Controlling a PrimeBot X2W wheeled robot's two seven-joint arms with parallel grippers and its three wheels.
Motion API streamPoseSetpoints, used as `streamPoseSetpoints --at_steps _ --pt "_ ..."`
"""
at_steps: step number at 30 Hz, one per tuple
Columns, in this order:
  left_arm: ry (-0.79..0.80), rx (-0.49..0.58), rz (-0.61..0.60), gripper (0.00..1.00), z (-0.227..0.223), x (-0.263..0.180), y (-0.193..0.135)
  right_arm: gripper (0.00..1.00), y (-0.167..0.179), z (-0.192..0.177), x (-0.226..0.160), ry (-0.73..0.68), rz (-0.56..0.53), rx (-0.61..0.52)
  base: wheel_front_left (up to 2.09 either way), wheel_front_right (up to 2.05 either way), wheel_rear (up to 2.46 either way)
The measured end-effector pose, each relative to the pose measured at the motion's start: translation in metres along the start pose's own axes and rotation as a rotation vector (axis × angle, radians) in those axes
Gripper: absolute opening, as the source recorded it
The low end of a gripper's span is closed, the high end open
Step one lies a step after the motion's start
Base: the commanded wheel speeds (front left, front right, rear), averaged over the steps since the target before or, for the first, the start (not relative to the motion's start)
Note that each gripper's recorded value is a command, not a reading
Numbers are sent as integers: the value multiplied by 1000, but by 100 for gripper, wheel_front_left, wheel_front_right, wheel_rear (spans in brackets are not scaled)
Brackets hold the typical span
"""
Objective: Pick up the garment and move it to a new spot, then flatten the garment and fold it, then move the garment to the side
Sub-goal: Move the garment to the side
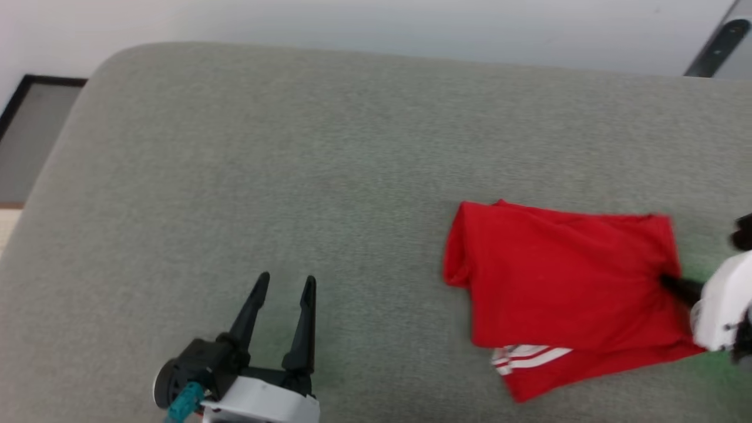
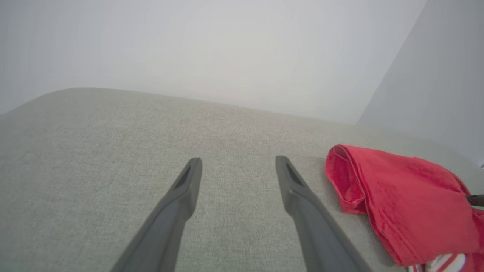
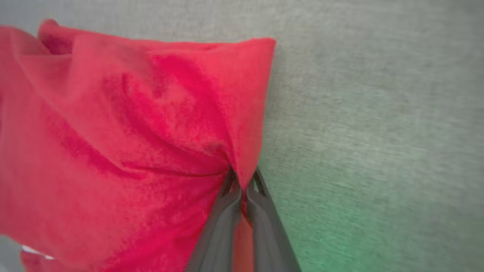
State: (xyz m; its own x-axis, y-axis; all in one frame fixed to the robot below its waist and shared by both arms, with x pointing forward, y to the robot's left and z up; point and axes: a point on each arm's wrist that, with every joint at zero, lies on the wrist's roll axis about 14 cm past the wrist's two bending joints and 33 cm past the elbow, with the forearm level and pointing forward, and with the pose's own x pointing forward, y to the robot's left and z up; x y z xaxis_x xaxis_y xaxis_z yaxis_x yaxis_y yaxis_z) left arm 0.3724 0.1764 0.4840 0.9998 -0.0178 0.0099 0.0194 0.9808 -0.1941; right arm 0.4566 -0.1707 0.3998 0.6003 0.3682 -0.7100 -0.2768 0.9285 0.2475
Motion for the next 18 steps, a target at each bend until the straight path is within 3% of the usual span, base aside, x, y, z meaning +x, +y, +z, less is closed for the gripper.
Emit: streamPoseSetpoints --at_steps 9,18 --pt "-61 8 -159 100 13 38 -43 0 -94 12 -72 -159 -224 112 0 0 0" --pt "-87 34 -317 100 10 78 -87 0 -176 7 -149 -205 -504 88 0 0 0"
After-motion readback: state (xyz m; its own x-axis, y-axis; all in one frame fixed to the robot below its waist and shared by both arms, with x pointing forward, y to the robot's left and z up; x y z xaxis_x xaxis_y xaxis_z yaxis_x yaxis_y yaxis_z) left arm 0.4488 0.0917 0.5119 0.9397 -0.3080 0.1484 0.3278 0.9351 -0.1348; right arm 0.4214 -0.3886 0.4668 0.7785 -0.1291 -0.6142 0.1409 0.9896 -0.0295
